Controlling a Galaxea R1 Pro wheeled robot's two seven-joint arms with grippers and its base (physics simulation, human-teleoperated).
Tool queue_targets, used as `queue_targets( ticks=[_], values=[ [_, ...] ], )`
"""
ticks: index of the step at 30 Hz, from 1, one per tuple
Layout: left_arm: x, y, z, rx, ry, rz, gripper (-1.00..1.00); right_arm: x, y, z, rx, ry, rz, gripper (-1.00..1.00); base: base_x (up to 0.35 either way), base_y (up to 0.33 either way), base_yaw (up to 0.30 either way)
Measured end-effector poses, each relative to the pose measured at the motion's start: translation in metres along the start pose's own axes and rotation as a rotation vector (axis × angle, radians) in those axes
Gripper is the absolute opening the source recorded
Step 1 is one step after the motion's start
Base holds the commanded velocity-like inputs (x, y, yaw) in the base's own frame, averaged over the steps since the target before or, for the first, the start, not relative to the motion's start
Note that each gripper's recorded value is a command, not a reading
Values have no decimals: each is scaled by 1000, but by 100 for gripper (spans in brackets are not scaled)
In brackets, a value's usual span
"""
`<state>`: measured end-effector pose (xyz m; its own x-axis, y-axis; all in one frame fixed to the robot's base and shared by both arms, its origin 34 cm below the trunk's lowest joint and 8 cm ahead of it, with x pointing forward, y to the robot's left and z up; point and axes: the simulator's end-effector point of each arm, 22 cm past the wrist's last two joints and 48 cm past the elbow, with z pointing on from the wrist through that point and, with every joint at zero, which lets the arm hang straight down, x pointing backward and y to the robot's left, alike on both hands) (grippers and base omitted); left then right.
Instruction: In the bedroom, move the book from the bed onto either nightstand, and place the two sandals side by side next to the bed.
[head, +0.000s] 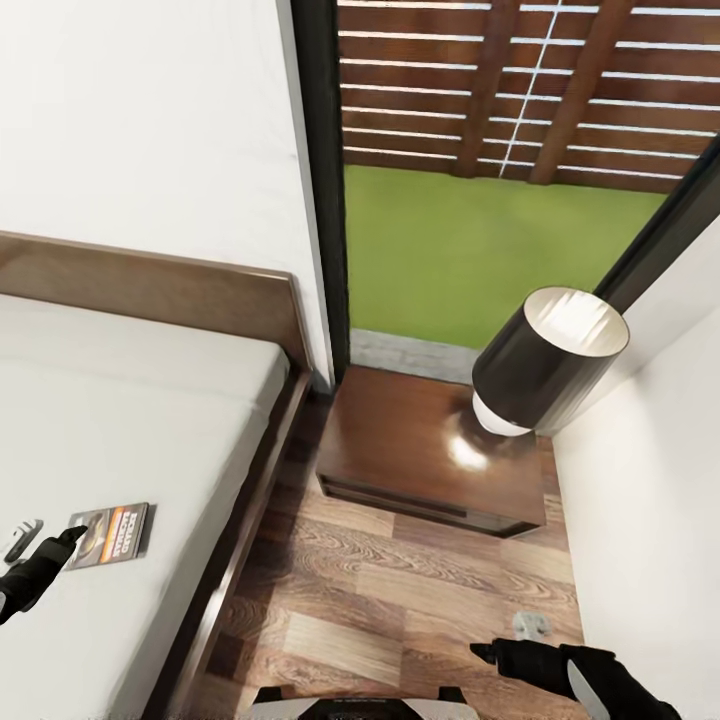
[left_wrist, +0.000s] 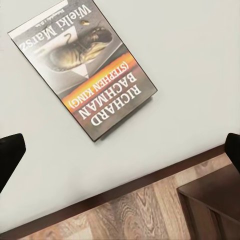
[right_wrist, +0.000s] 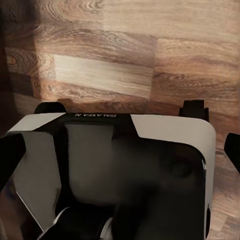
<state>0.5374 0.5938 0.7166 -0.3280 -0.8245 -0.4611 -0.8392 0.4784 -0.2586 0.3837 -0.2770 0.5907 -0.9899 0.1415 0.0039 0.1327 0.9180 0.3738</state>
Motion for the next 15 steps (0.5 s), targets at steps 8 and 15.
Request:
queue_targets(
  ticks=[8, 15],
  values=[
    [4, 4, 3, -10, 6, 3, 100, -25, -19, -24, -43, -28, -31, 100, 0, 0, 0],
    [8, 8, 6, -18, 13, 5, 100, -44, 24, -55, -318, -22, -55, 100, 0, 0, 0]
  ],
)
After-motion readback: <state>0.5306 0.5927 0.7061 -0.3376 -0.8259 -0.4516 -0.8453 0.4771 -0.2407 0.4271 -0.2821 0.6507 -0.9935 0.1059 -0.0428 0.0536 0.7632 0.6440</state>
